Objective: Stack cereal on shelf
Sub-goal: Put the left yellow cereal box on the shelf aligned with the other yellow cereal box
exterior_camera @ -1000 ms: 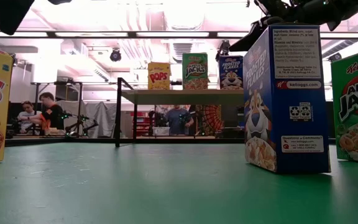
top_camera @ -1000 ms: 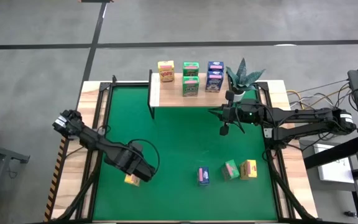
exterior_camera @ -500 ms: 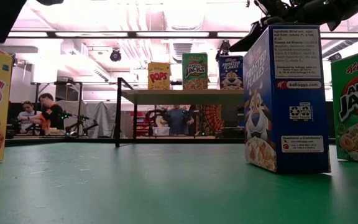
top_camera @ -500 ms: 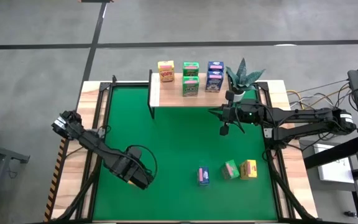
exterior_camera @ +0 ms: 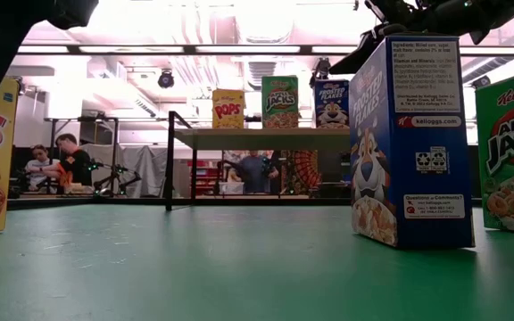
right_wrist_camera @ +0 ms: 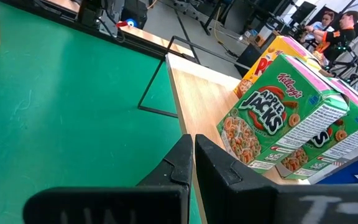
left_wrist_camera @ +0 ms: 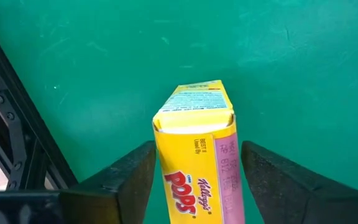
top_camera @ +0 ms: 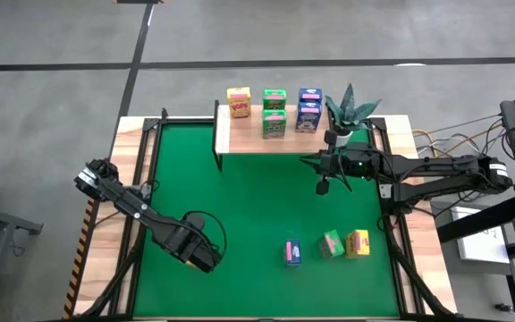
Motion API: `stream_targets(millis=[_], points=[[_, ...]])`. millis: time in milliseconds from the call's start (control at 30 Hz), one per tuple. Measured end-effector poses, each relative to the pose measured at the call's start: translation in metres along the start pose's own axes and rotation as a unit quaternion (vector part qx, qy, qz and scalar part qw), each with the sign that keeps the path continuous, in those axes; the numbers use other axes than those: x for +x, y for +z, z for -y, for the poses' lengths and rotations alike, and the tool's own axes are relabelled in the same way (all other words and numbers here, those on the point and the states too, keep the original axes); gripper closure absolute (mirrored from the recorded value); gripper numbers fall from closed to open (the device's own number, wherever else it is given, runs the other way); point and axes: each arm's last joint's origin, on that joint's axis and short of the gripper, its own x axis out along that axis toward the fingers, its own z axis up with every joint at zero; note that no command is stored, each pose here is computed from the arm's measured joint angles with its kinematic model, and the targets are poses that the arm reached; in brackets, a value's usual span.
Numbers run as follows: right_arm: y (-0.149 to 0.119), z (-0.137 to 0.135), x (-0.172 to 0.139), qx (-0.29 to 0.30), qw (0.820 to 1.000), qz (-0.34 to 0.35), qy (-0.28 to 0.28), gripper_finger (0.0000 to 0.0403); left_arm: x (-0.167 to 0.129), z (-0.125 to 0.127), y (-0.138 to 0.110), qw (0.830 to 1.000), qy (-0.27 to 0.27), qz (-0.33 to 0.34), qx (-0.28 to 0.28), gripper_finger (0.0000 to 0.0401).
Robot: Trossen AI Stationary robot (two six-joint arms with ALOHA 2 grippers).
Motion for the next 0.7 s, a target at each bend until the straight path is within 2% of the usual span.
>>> stream_targets(millis=[300, 700], points=[[0.0000, 0.0000, 0.0000, 0.002, 1.000, 0.000, 0.000, 0.0394, -0.0006, 0.0007, -0.0002, 1.000, -0.004, -0.001, 0.000, 0.0215], [-0.0001, 0.0001, 0.0000, 0.002, 1.000, 0.000, 0.000, 0.0394, -0.0010, 0.0007, 0.0002, 1.000, -0.005, -0.002, 0.016, 0.0228]])
